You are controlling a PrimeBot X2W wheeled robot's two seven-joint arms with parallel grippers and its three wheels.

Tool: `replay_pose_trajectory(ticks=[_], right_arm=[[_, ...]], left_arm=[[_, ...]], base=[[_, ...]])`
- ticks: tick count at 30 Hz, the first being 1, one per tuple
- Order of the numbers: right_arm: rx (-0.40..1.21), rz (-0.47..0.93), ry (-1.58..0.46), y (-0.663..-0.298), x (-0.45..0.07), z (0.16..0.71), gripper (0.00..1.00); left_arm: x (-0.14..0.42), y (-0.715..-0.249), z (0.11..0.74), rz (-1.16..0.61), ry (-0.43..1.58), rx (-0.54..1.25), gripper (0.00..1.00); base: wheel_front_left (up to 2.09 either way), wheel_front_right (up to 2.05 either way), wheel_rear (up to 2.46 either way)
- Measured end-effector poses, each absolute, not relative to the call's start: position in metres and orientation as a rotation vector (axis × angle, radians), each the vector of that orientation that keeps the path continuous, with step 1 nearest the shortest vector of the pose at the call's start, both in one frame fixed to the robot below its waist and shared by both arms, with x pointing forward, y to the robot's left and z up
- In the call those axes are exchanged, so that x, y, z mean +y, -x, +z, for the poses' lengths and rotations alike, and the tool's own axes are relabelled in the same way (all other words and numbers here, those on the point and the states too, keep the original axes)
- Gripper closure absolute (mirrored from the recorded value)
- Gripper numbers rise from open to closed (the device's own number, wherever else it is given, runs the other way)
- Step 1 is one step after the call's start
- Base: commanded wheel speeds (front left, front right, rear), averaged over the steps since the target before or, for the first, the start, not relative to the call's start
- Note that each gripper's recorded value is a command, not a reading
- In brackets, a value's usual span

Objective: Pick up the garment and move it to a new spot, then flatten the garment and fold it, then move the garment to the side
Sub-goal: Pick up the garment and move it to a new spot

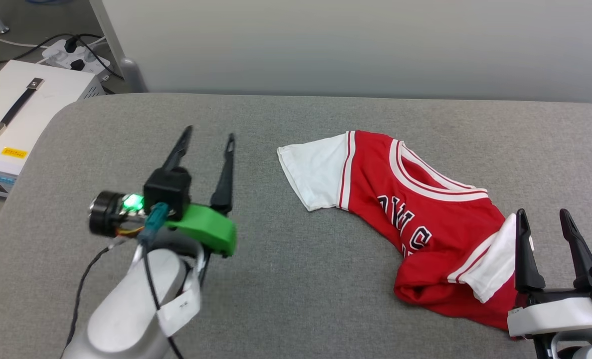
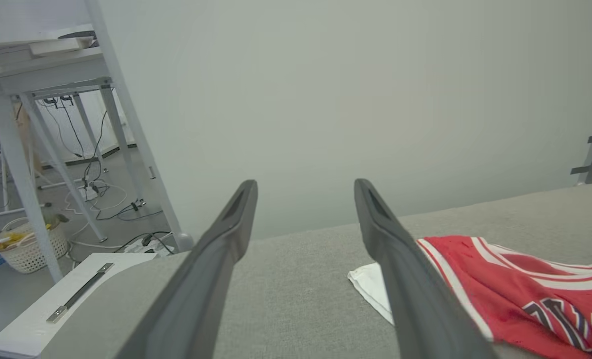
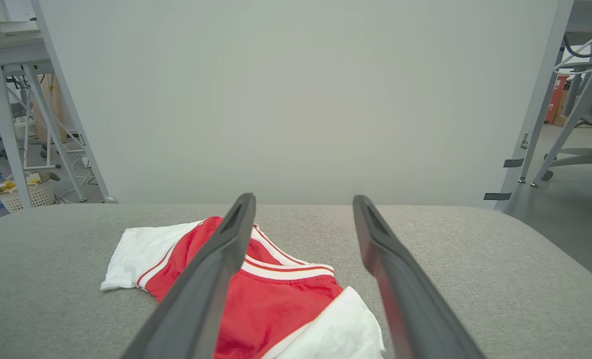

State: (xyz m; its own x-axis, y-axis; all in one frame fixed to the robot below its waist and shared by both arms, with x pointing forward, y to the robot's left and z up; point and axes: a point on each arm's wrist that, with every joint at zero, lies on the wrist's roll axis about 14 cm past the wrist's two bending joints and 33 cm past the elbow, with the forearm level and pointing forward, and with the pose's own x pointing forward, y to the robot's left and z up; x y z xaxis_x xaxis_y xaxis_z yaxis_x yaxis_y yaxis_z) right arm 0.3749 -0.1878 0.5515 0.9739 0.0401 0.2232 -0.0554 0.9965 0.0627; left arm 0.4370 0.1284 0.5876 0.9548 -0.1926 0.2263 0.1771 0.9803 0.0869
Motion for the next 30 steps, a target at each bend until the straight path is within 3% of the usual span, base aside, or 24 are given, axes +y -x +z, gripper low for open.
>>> replay_pose_trajectory(ticks=[10, 30], right_arm=[[-0.22, 0.048, -0.069, -0.366, -0.188, 0.551, 0.0], [-0.187, 0.056, -0.076, -0.327, -0.184, 0.539, 0.0]], left_arm=[[0.199, -0.391, 0.545, 0.037, -0.044, -0.155, 0.0], [0.159, -0.345, 0.523, -0.071, 0.011, -0.128, 0.0]], base=[[0.0, 0.0, 0.0], [0.0, 0.0, 0.0]])
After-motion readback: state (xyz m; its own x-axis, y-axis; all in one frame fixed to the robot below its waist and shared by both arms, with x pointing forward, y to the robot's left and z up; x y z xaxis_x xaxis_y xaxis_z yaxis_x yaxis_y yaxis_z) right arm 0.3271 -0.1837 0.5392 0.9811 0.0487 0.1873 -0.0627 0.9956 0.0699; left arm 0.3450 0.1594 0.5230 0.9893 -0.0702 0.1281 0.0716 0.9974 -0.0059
